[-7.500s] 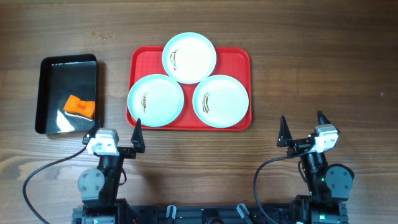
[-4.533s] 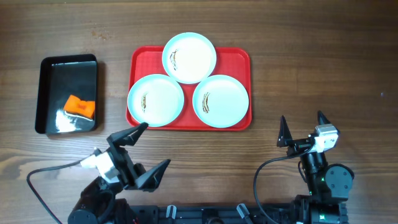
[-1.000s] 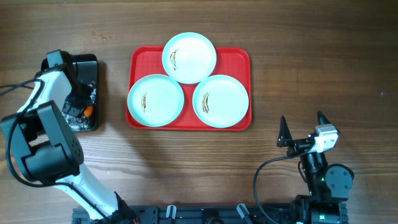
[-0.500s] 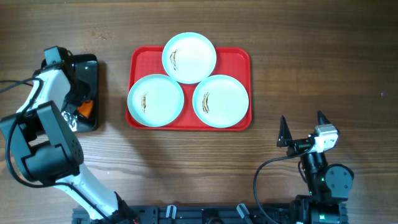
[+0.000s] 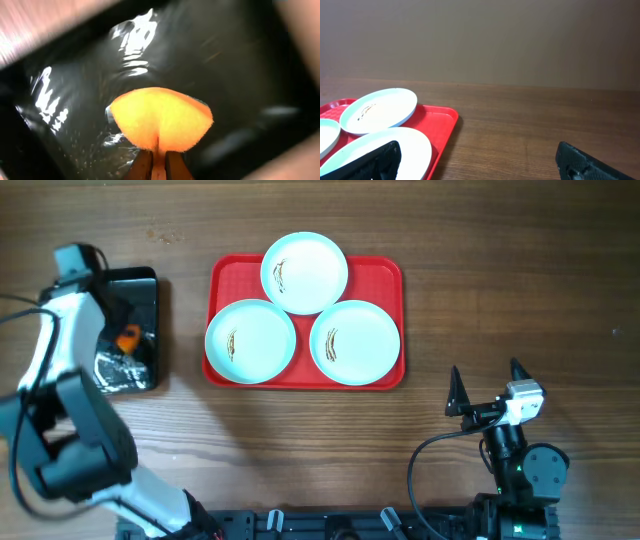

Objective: Clean dirty plates on tray and stack at the side
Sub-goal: 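Lift the orange sponge with the left gripper out of the water, then reach the right gripper to the top plate and grip its rim, then scrub the left plate with the sponge in the left gripper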

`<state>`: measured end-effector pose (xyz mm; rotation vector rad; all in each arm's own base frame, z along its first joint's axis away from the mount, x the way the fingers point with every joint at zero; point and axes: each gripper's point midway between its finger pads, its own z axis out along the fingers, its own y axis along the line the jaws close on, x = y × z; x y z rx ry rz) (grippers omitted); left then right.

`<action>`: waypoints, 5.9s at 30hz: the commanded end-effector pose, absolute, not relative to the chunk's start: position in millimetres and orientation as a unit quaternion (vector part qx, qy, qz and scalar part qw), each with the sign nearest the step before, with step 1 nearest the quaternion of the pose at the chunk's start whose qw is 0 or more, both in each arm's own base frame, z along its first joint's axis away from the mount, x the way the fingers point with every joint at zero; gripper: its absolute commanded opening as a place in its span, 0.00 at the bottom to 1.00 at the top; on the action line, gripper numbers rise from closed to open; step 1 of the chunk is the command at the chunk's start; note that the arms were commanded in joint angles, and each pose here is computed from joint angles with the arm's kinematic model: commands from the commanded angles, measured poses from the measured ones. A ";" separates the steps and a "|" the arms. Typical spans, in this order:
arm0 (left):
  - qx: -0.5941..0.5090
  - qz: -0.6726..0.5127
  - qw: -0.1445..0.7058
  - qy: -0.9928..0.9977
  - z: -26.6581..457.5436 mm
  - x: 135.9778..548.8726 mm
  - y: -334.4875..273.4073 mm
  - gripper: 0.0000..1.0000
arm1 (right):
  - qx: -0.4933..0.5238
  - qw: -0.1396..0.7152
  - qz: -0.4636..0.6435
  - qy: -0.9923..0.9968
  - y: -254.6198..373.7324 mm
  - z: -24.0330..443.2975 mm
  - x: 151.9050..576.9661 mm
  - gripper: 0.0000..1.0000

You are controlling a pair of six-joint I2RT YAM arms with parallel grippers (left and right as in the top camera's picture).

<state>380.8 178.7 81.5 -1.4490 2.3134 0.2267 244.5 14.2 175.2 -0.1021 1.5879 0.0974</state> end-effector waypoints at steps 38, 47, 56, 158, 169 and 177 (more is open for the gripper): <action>-0.396 0.108 0.266 0.872 117.2 358.5 185.1 0.04 | -0.055 0.702 0.040 0.709 15.2 176.9 244.2 1.00; -0.345 0.070 0.450 0.820 279.6 384.1 166.1 0.04 | -0.055 0.702 0.040 0.709 15.2 176.8 244.2 1.00; -0.327 0.028 0.436 0.838 269.6 369.7 142.8 0.04 | -0.055 0.702 0.040 0.709 15.2 176.8 244.2 1.00; -0.315 -0.128 0.286 0.896 235.1 362.2 74.1 0.04 | -0.136 0.109 0.099 0.980 334.1 -1.9 385.5 0.22; -0.259 -0.147 0.192 0.935 188.7 349.4 13.8 0.04 | -0.137 0.111 0.098 0.979 333.7 -3.0 386.8 0.04; -0.217 -0.149 0.139 0.955 136.0 351.9 -22.9 0.04 | -0.138 0.106 0.097 0.980 333.4 -3.7 383.9 0.04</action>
